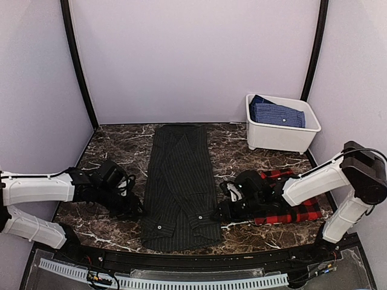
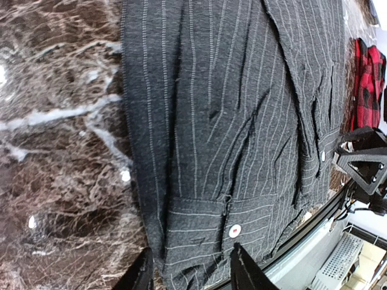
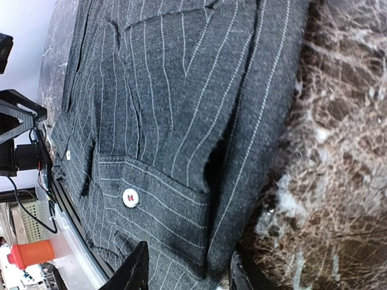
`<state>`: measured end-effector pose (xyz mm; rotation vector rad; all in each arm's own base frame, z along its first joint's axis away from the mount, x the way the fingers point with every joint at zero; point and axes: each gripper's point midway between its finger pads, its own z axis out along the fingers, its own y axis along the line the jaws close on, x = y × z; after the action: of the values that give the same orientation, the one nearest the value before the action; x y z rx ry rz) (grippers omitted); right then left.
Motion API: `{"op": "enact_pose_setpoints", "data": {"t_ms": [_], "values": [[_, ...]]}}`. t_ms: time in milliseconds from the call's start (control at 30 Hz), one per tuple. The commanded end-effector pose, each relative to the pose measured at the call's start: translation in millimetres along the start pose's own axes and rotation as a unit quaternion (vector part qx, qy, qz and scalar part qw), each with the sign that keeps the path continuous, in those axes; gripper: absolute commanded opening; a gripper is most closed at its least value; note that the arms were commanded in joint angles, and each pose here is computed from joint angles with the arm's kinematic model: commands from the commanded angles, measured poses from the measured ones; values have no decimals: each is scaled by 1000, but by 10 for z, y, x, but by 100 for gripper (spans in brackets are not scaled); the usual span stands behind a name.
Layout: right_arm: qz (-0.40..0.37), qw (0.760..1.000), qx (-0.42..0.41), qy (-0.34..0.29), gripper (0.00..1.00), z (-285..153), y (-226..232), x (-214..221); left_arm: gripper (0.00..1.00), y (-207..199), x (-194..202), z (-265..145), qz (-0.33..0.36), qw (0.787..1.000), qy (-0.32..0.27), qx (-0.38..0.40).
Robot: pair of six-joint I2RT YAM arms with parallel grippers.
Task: Fold and stack the long sleeve shirts
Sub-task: Move the rectangle-folded shirt to the center of the board.
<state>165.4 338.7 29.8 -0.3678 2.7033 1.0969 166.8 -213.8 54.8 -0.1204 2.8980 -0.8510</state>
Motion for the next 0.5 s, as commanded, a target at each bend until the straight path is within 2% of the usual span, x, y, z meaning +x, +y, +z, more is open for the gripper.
{"op": "enact_pose_setpoints", "data": {"t_ms": [0,300,467], "values": [[19,1000,0,18,42,-24,-48,162,45,87,58,-13,4,1000,12,-23],[47,999,-17,20,39,-19,-57,228,46,45,113,184,-5,999,44,5],[56,998,-23,18,37,-11,-69,247,43,113,178,257,-15,998,59,2]]}}
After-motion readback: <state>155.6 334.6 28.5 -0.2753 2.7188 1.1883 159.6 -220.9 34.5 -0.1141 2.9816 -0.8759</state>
